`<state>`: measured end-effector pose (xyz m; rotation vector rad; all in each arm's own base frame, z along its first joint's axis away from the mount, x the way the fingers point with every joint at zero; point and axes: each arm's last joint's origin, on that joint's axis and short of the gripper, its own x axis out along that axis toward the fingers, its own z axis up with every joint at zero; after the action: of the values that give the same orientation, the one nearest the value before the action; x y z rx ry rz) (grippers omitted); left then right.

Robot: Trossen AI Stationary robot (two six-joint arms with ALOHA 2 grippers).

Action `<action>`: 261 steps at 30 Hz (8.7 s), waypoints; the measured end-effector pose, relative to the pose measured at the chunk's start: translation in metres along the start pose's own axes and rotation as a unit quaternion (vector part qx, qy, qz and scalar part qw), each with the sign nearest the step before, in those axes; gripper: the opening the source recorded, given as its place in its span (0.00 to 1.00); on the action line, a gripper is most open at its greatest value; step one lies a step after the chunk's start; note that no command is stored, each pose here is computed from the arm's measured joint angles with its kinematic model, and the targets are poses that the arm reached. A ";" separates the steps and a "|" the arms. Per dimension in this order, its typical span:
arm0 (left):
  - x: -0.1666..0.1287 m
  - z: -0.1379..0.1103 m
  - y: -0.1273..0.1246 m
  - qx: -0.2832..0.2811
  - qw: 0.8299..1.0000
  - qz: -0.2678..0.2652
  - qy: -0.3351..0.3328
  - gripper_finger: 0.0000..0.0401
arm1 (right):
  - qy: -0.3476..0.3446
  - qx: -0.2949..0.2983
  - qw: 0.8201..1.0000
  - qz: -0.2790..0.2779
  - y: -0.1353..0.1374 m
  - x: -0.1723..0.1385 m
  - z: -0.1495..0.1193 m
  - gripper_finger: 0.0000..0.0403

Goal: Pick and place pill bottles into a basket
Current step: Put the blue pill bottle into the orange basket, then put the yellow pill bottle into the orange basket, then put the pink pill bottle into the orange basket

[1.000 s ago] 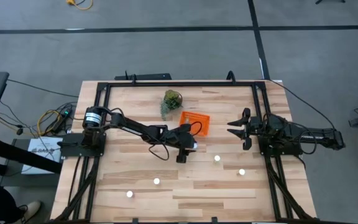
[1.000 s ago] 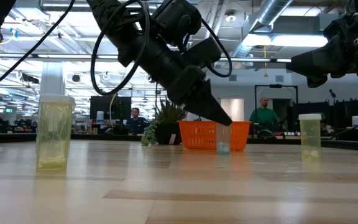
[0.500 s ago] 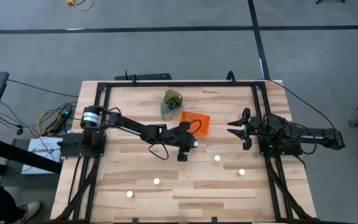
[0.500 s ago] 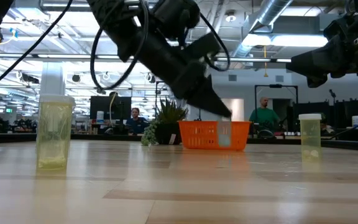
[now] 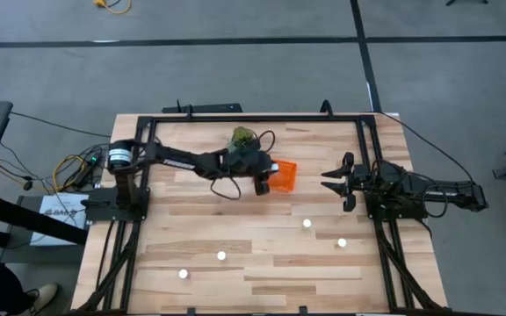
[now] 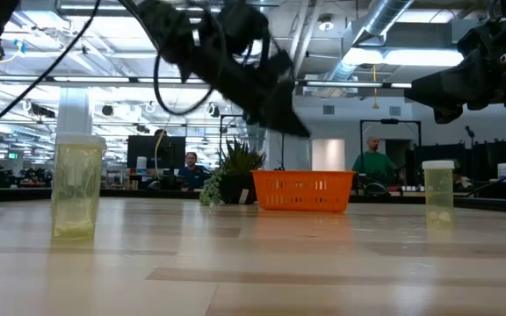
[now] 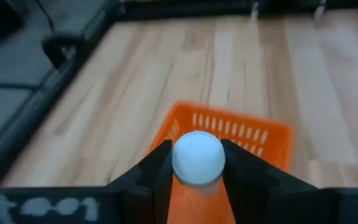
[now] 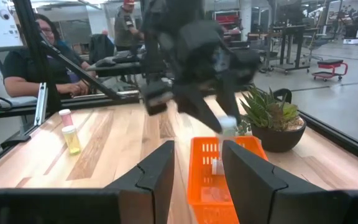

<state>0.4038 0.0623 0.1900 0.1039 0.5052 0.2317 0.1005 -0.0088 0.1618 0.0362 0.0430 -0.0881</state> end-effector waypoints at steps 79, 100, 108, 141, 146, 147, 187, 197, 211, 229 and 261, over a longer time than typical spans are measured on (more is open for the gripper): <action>-0.177 -0.070 -0.230 0.067 0.959 -0.082 0.263 0.47 | 0.000 0.000 1.000 0.000 0.000 0.000 0.000 0.32; -0.169 -0.062 -0.231 0.059 0.962 -0.114 0.241 0.39 | 0.000 0.000 1.000 0.000 0.000 0.000 0.000 0.32; -0.168 -0.061 -0.231 0.057 0.964 -0.115 0.233 0.25 | 0.000 0.000 1.000 0.000 0.000 0.000 0.000 0.32; -0.042 0.033 -0.026 0.045 0.999 0.016 0.003 0.27 | 0.000 0.000 1.000 0.000 0.000 0.000 0.000 0.32; -0.041 0.034 -0.020 0.048 0.999 0.002 -0.007 0.26 | 0.000 0.000 1.000 0.000 0.000 0.000 0.000 0.32; -0.040 0.035 -0.019 0.047 0.999 0.002 -0.010 0.26 | 0.000 0.000 1.000 0.000 0.000 0.000 0.000 0.32; 0.070 0.024 0.017 0.006 0.983 -0.080 0.164 0.32 | 0.000 0.000 1.000 0.000 0.000 0.000 0.000 0.32; 0.070 0.026 0.019 0.015 0.984 -0.072 0.160 0.46 | 0.000 0.000 1.000 0.000 0.000 0.000 0.000 0.32; -0.056 0.116 -0.023 0.089 0.988 -0.102 0.077 0.49 | 0.000 0.000 1.000 0.000 0.000 0.000 0.000 0.32; -0.235 0.019 -0.195 -0.065 0.964 -0.073 0.247 0.49 | 0.000 0.000 1.000 0.000 0.000 0.000 0.000 0.32; -0.273 -0.074 -0.238 -0.186 0.899 -0.095 0.384 0.49 | 0.000 0.000 1.000 0.000 0.000 0.000 0.000 0.32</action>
<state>0.1821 -0.2319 0.2163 -0.4310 1.2422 0.1680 0.1005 -0.0088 0.1619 0.0364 0.0429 -0.0881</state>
